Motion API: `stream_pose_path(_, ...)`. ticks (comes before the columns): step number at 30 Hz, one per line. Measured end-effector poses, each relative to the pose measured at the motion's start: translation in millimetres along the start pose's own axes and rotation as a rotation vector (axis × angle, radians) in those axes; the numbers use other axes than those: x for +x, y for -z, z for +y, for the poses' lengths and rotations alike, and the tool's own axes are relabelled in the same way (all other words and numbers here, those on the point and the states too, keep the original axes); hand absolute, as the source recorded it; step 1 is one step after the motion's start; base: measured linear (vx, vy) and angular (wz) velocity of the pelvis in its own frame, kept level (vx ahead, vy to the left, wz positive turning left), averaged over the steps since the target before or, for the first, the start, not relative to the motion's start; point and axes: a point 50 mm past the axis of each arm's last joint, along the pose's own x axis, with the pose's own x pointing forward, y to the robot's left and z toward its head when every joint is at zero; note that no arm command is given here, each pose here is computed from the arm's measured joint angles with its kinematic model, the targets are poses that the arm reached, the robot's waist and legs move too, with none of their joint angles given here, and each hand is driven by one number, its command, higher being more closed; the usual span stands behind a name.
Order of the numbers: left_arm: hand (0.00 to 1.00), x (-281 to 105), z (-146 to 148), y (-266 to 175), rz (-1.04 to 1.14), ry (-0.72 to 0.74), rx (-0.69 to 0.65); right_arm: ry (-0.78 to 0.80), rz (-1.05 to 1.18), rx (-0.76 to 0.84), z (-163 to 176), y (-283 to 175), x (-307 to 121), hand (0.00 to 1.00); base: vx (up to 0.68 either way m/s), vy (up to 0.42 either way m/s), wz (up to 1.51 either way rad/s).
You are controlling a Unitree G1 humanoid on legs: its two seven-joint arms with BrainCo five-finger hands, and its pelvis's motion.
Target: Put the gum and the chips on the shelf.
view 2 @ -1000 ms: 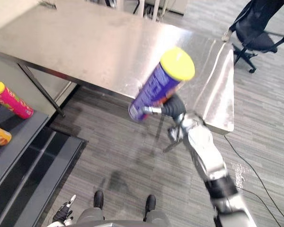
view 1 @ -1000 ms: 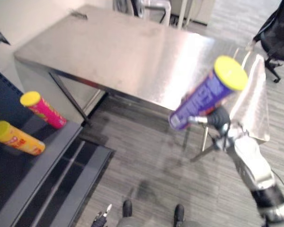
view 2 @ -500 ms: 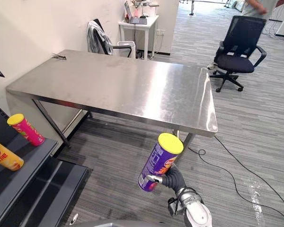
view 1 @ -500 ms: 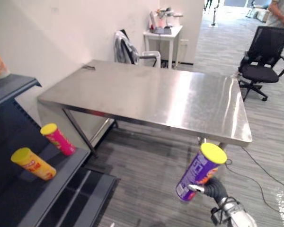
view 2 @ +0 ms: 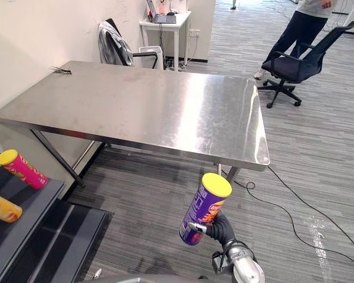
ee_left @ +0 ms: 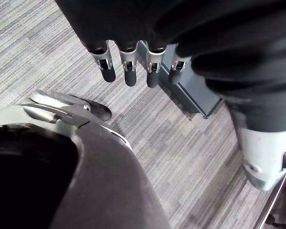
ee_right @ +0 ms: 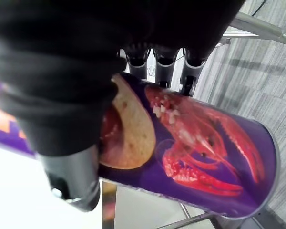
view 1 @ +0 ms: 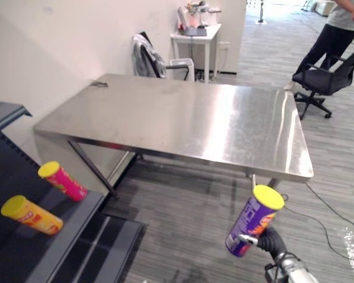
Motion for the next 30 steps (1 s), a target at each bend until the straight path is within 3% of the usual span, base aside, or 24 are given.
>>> stream_pose_path(20,0.00,2.6,9.2,-22.8,-0.071,-0.021,0.033,0.045,-0.079,-0.002,-9.2,-18.3,-0.5,1.00,-0.03,-0.044,0.33)
stream_pose_path(26,0.00,4.4,5.3,-56.2,-0.198,-0.034,-0.106,0.073,-0.080,-0.039,-25.4,-20.7,1.8,1.00,-0.07,-0.227,1.31)
stream_pose_path(30,0.00,4.4,2.4,-68.1,-0.236,-0.012,-0.088,0.124,-0.109,-0.049,-38.8,-26.8,12.0,1.00,-0.15,-0.172,1.06)
